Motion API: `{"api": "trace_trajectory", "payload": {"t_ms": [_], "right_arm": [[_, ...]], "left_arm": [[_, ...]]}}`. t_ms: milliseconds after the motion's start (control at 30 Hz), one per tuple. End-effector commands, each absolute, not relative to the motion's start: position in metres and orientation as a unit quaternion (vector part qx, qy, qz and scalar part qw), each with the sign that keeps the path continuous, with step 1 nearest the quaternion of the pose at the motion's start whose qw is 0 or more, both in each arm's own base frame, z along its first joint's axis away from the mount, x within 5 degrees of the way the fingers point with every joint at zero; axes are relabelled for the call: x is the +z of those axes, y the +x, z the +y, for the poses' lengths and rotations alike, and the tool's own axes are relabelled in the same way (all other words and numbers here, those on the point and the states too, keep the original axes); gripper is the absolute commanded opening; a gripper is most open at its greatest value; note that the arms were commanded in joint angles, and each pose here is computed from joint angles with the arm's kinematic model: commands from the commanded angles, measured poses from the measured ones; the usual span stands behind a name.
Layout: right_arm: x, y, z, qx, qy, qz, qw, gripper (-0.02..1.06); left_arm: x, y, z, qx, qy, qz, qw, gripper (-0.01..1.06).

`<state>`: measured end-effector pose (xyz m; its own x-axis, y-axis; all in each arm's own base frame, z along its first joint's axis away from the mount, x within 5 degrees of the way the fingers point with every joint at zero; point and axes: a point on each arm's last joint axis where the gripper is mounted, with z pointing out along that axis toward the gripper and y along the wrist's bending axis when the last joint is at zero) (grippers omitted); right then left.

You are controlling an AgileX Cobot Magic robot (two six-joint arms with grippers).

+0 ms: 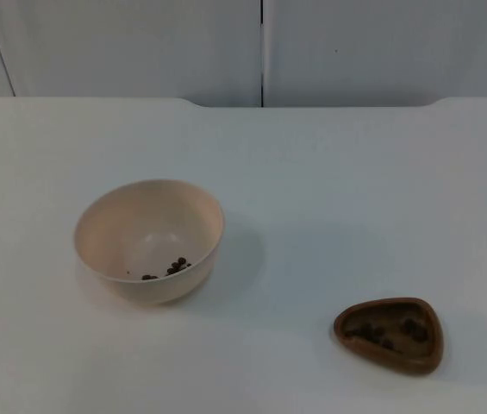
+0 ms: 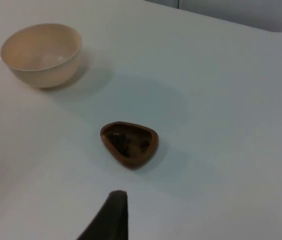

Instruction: Pick up the bowl with the left hand and pour the coffee beans from the cup into the bowl with the right hand.

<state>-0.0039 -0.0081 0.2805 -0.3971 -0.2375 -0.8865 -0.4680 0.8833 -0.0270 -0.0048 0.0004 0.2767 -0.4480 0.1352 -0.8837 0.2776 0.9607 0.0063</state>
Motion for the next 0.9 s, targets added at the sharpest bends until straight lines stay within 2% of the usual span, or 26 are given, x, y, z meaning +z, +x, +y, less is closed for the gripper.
{"api": "trace_trajectory", "payload": {"t_ms": [0, 867], "right_arm": [[0.2805, -0.0039, -0.0084, 0.113, -0.211, 0.827, 0.509, 1.05], [0.2805, -0.0039, -0.0084, 0.113, -0.21, 0.827, 0.509, 1.05]], "left_arm": [[0.2748, -0.0052, -0.0002, -0.073, 0.122, 0.849, 0.508, 1.05], [0.2748, -0.0051, 0.0001, -0.071, 0.122, 0.849, 0.508, 1.05]]}}
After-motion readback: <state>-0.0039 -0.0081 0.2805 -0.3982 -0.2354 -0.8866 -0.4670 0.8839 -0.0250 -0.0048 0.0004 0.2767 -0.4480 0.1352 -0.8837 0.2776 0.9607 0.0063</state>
